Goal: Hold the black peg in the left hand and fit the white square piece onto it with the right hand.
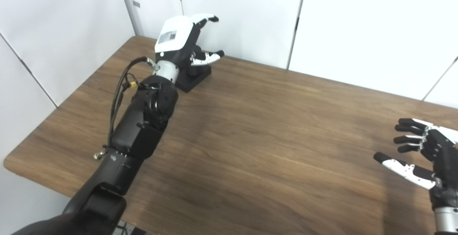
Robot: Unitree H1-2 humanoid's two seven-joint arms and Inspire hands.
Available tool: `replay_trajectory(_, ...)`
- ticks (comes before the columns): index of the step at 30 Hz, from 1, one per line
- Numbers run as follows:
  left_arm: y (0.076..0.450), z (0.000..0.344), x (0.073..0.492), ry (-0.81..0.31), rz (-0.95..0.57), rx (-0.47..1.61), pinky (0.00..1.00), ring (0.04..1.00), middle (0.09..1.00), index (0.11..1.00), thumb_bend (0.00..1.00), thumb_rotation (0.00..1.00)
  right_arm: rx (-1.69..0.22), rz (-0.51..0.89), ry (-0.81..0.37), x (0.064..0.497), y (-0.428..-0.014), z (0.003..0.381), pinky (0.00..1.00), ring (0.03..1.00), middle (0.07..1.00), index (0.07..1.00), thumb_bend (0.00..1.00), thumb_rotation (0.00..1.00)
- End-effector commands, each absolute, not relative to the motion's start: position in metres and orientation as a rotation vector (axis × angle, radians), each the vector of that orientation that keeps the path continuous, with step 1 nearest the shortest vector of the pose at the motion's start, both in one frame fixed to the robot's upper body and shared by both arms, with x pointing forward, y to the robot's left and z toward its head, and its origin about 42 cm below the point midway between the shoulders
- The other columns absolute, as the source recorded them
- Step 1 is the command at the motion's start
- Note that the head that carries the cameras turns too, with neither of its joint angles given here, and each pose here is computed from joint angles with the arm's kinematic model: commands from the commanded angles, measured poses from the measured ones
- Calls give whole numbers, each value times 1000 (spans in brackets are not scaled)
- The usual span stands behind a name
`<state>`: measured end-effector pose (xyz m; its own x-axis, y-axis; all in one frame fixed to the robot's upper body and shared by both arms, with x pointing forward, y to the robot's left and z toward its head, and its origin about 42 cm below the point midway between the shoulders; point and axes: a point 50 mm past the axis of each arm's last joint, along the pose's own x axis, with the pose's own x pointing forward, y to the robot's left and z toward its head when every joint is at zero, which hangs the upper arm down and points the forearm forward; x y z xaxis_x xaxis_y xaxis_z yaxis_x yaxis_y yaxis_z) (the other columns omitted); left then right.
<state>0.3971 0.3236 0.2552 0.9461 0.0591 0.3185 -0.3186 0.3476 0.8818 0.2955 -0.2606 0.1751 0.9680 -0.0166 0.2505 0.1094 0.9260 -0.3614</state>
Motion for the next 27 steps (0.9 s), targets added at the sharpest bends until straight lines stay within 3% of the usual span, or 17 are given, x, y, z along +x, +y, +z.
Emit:
replay_trajectory(1, 332, 289, 409, -326, 347, 1246, 681, 853, 881, 808, 694, 270, -392, -72, -324, 300, -262, 192, 460, 559, 657, 663, 679, 0)
replay_trajectory(15, 350, 288, 428, -155, 416, 1356, 728, 893, 914, 831, 786, 422, -387, -74, -324, 299, -263, 192, 465, 566, 661, 667, 657, 0)
replay_trajectory(27, 354, 282, 435, -24, 470, 1369, 722, 894, 922, 826, 834, 469, -390, -83, -318, 297, -263, 194, 473, 579, 674, 671, 633, 0)
